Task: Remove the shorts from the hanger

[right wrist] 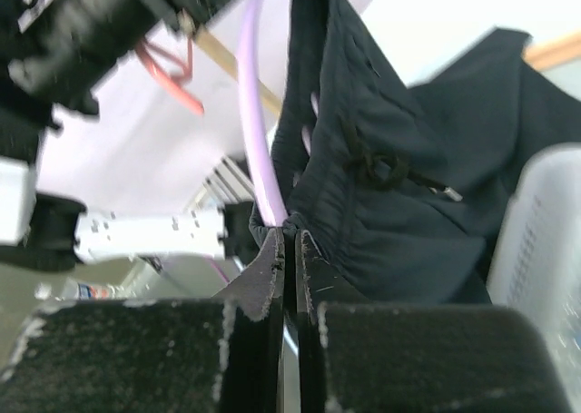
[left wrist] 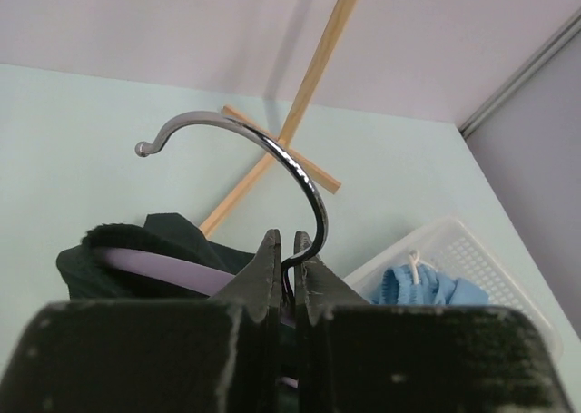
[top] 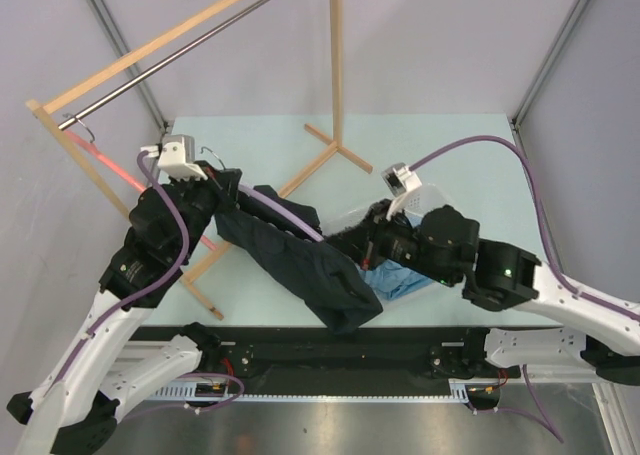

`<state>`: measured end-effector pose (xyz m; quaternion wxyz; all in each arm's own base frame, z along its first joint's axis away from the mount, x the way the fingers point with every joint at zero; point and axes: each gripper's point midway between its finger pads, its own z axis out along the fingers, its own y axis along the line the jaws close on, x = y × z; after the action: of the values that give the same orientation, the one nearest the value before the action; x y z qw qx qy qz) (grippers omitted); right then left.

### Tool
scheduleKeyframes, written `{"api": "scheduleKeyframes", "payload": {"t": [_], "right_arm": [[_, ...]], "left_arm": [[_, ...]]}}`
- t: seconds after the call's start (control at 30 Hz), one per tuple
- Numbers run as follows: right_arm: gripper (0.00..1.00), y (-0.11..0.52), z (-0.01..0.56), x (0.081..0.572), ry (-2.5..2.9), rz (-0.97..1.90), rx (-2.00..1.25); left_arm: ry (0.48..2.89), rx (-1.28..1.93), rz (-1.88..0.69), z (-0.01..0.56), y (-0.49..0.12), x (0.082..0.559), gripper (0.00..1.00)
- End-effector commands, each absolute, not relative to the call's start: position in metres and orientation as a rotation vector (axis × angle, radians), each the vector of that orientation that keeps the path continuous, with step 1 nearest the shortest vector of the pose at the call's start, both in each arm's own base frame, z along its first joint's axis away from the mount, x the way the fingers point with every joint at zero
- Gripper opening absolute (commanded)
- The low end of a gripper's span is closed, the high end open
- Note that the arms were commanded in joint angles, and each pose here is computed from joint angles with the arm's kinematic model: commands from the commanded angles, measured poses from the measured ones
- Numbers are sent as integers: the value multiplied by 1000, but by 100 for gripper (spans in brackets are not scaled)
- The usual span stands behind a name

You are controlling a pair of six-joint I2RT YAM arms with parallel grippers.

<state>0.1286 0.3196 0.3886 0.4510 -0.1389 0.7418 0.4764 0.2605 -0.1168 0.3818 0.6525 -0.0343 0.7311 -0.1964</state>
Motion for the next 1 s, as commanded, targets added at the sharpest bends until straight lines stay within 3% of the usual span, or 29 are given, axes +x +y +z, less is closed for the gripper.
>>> {"api": "scheduleKeyframes", "payload": {"t": [0.0,0.23,0.53,0.97], "right_arm": [[0,277,365,107,1929,1066,-347],[0,253,328,91,1978,1052,-317],[0,266,326,93,1926,1094,-310],[0,316,326,140,1881,1127,-301]], "left_arm": [[1478,-283,-454,431,-91,265,0],[1493,-341,-537,434,-101,269,0],[1512,-342,-689,445,-117,257,0],[1297,-330,-1302,517,-136,169,0]]}}
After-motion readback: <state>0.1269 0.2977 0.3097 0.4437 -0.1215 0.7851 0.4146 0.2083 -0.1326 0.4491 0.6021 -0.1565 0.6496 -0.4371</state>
